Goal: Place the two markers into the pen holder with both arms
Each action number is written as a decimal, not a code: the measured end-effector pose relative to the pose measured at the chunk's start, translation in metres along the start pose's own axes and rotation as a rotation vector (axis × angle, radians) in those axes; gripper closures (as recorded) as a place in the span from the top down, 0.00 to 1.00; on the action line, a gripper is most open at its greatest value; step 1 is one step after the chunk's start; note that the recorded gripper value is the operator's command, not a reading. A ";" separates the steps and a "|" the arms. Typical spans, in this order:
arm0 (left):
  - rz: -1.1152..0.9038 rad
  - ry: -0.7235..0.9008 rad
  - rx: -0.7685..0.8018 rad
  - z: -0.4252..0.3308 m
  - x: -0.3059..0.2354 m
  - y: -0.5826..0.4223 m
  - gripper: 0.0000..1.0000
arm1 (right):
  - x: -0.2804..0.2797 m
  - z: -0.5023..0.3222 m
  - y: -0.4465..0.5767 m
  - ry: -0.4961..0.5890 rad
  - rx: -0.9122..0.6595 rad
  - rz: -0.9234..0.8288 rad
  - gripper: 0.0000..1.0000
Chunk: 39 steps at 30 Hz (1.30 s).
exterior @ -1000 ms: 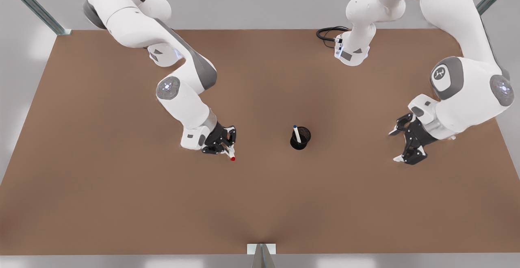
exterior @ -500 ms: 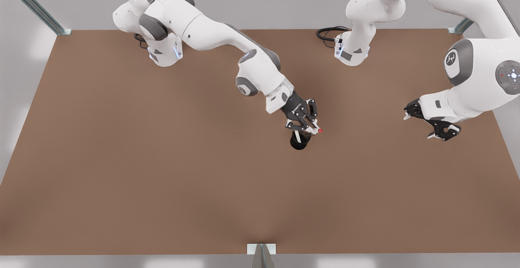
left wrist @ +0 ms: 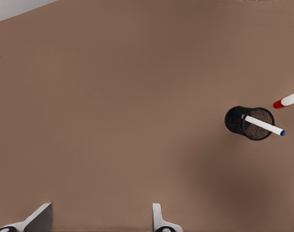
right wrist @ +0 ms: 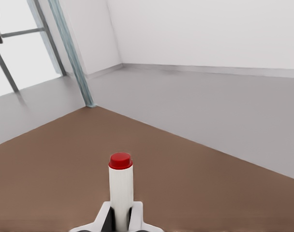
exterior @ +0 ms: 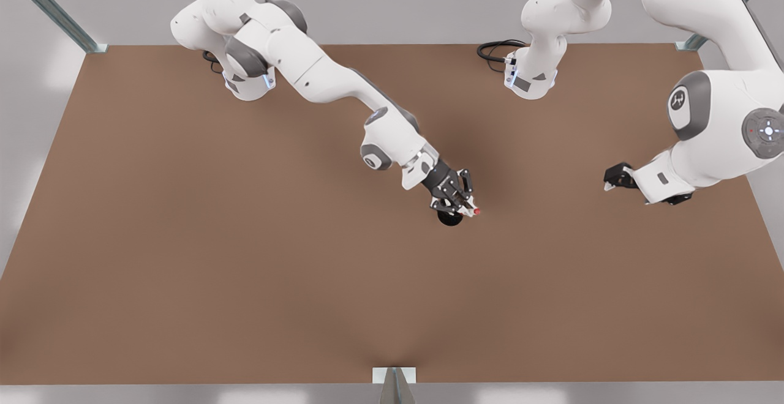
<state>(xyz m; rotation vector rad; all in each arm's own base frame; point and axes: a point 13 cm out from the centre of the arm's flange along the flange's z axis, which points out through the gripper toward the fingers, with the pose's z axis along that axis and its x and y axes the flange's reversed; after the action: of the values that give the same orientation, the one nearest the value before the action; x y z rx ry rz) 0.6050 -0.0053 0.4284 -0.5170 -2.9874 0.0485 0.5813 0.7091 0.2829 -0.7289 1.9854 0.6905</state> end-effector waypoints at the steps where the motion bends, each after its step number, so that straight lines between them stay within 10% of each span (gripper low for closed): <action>1: -0.016 0.002 0.001 0.001 0.000 0.000 1.00 | 0.008 0.001 0.001 0.003 -0.004 0.003 0.21; 12: -0.144 0.023 0.008 0.014 -0.003 0.001 1.00 | 0.062 0.001 0.024 0.012 -0.061 0.032 0.21; 13: -0.152 0.025 0.009 0.015 -0.003 0.001 1.00 | 0.074 0.001 0.031 0.027 -0.068 0.032 0.86; 14: -0.161 0.027 0.009 0.016 -0.004 0.002 1.00 | 0.083 0.000 0.034 0.039 -0.072 0.035 1.00; 19: -0.196 0.030 0.010 0.018 -0.004 0.004 1.00 | 0.043 -0.018 0.013 -0.006 -0.053 0.053 1.00; 23: -0.216 0.031 0.010 0.018 -0.004 0.003 1.00 | -0.187 -0.187 -0.186 -0.071 0.247 0.175 1.00; 25: -0.224 0.031 0.010 0.018 -0.004 0.002 1.00 | -0.211 -0.317 -0.319 0.031 0.497 0.290 1.00; 28: -0.235 0.030 0.011 0.018 -0.004 0.002 1.00 | -0.101 -0.441 -0.466 0.324 0.753 0.541 1.00; 39: -0.252 0.044 0.004 0.026 -0.009 0.000 1.00 | -0.006 -0.436 -0.426 0.860 0.646 0.633 1.00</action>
<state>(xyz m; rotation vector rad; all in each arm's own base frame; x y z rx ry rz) 0.6104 -0.0088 0.4017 -0.1358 -2.9819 0.0208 0.6521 0.1161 0.4069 0.0631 3.0544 -0.0094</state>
